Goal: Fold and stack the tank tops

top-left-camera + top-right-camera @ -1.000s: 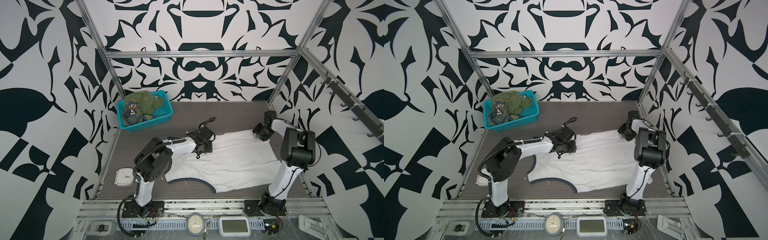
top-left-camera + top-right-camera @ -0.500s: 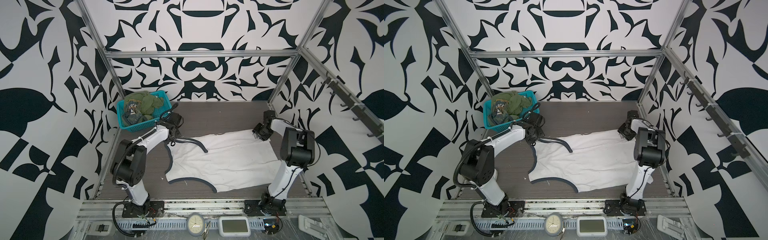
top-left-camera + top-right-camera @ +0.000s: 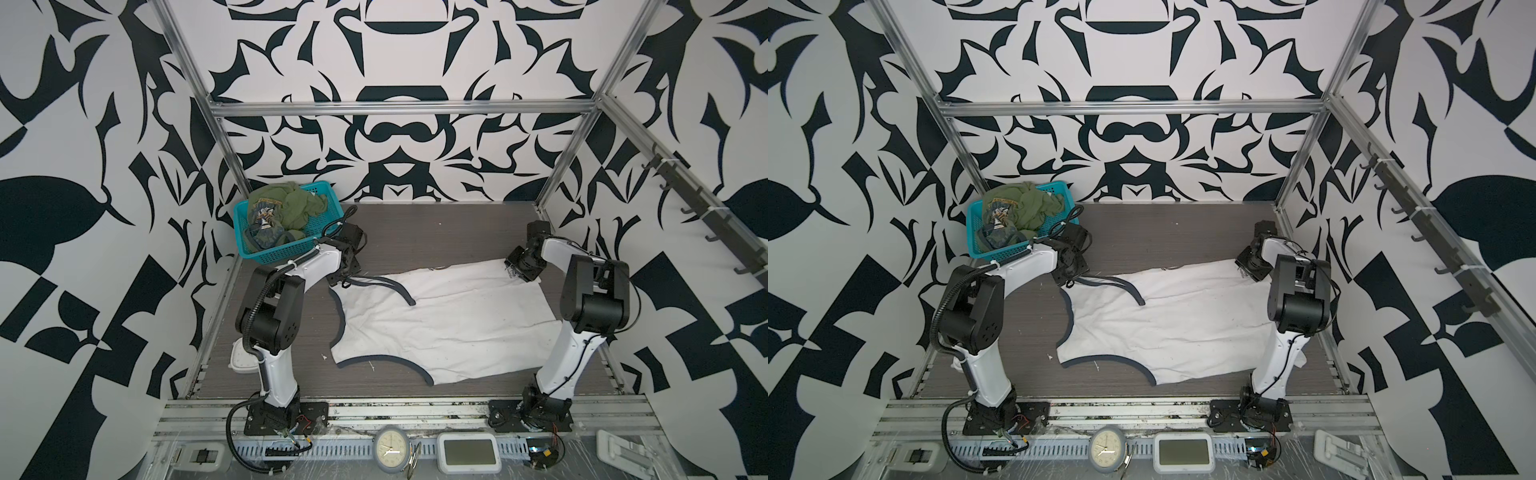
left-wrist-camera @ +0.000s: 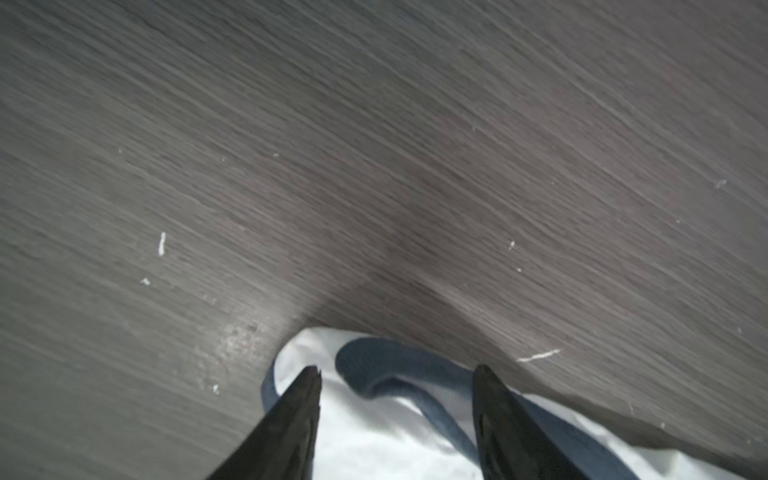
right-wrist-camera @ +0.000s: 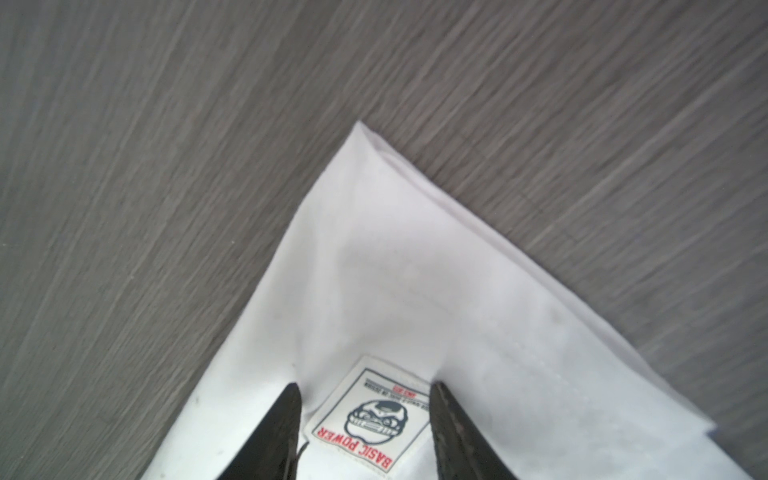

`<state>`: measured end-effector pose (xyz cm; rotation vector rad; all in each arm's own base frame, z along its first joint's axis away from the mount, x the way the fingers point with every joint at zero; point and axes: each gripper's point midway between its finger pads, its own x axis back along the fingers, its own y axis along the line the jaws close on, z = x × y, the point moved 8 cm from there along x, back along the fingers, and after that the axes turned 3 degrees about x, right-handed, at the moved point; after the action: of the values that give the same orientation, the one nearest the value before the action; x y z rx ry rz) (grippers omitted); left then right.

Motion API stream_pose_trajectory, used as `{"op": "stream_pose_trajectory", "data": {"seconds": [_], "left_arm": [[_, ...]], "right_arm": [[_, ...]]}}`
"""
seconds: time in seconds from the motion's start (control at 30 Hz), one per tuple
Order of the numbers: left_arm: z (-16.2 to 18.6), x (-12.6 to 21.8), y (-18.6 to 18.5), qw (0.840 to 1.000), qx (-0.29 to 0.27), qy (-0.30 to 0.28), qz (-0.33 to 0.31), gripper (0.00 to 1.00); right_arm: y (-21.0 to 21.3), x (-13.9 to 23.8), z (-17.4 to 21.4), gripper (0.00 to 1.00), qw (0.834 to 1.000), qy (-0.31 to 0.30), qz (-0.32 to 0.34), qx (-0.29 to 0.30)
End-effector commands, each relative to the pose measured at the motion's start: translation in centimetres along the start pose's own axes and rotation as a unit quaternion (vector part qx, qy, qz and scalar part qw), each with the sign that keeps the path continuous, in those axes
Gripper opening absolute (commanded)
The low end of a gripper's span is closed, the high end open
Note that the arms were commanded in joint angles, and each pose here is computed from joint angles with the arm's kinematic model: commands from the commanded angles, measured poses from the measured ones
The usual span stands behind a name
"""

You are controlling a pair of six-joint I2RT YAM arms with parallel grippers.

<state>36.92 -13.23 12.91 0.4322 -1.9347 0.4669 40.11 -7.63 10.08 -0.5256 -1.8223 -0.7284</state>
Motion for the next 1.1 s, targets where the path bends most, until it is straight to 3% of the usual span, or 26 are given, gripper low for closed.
{"op": "stream_pose_trajectory", "data": {"seconds": [0.0, 0.23, 0.67, 0.87, 1.07], "left_arm": [[-0.7, -0.7, -0.2, 1.000, 0.002, -0.002, -0.009, 0.60], [-0.7, -1.4, -0.3, 1.000, 0.003, 0.004, -0.015, 0.54], [-0.4, -1.1, 0.5, 1.000, 0.009, -0.001, -0.026, 0.18], [-0.4, 0.5, 1.2, 0.999, 0.012, -0.031, 0.000, 0.03], [0.6, 2.9, 1.8, 0.995, 0.000, -0.086, 0.043, 0.00]], "right_arm": [[-1.0, -1.4, 1.1, 0.52, 0.999, 0.021, 0.025, 0.006], [-0.9, -1.6, 1.2, 0.52, 0.999, 0.025, 0.026, 0.007], [-1.0, -1.5, 1.2, 0.52, 0.999, 0.023, 0.028, 0.009], [-0.9, -1.5, 1.1, 0.52, 0.999, 0.020, 0.028, 0.008], [-1.0, -1.7, 1.1, 0.52, 0.999, 0.022, 0.032, 0.008]]}}
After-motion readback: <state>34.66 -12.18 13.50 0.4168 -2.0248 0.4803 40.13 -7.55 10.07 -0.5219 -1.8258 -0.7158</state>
